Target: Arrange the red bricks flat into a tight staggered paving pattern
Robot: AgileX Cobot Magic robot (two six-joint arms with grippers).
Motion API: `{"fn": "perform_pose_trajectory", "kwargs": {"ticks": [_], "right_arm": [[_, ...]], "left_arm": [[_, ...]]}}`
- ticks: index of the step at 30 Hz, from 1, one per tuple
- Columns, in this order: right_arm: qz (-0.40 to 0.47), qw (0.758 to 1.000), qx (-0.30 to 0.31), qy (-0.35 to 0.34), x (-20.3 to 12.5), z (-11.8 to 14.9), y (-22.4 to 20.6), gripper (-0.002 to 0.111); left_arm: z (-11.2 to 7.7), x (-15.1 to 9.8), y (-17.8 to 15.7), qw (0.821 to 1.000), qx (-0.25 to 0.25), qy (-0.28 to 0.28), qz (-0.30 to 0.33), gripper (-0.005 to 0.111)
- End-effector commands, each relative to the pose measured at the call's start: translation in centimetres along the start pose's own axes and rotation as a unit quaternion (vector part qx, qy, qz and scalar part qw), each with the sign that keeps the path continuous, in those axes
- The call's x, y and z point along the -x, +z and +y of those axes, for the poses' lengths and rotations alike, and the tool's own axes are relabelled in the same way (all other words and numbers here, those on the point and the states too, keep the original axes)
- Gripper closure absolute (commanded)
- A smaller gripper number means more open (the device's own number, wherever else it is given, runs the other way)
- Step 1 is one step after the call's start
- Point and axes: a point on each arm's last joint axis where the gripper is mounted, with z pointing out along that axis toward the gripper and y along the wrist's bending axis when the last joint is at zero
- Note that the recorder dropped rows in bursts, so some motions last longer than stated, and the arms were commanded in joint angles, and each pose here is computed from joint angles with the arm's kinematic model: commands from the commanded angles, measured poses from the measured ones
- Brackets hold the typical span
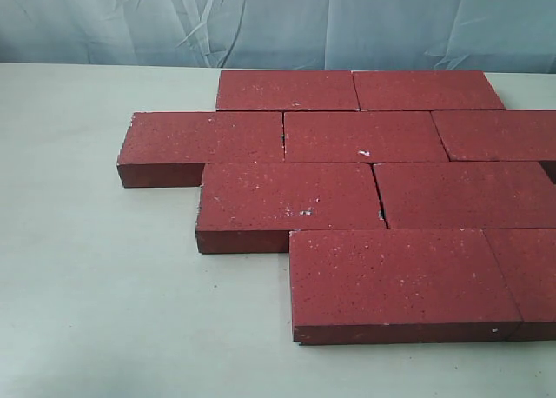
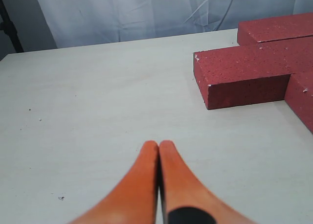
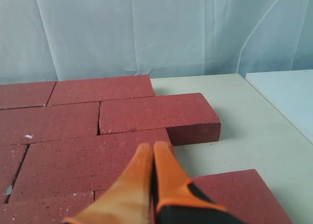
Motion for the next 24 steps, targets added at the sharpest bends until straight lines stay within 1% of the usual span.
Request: {"fn": "perform_pose_trajectory", "kwargs": {"ticks": [1,13,18,24], "right_arm": [[0.017,1.0,-0.006,-0.007,-1.17,-0.09,0.5,0.109],[0.006,1.0,0.004,-0.008,-1.47,0.03,0.83,0.109],[0.004,0.999,0.023,-0.035,-1.52,0.2,0.89,0.109],[0.004,0.999,0.024,-0.037,-1.52,0.21,0.89,0.109]], "left_arm": [[0.02,-0.01,0.01,1.0,0.002,0.002,-0.006,0.107],[0.02,-0.01,0.01,1.0,0.002,0.002,-0.006,0.107],[0.02,-0.01,0.01,1.0,0.002,0.002,-0.006,0.107],[0.02,-0.01,0.01,1.0,0.002,0.002,-0.006,0.107]]}}
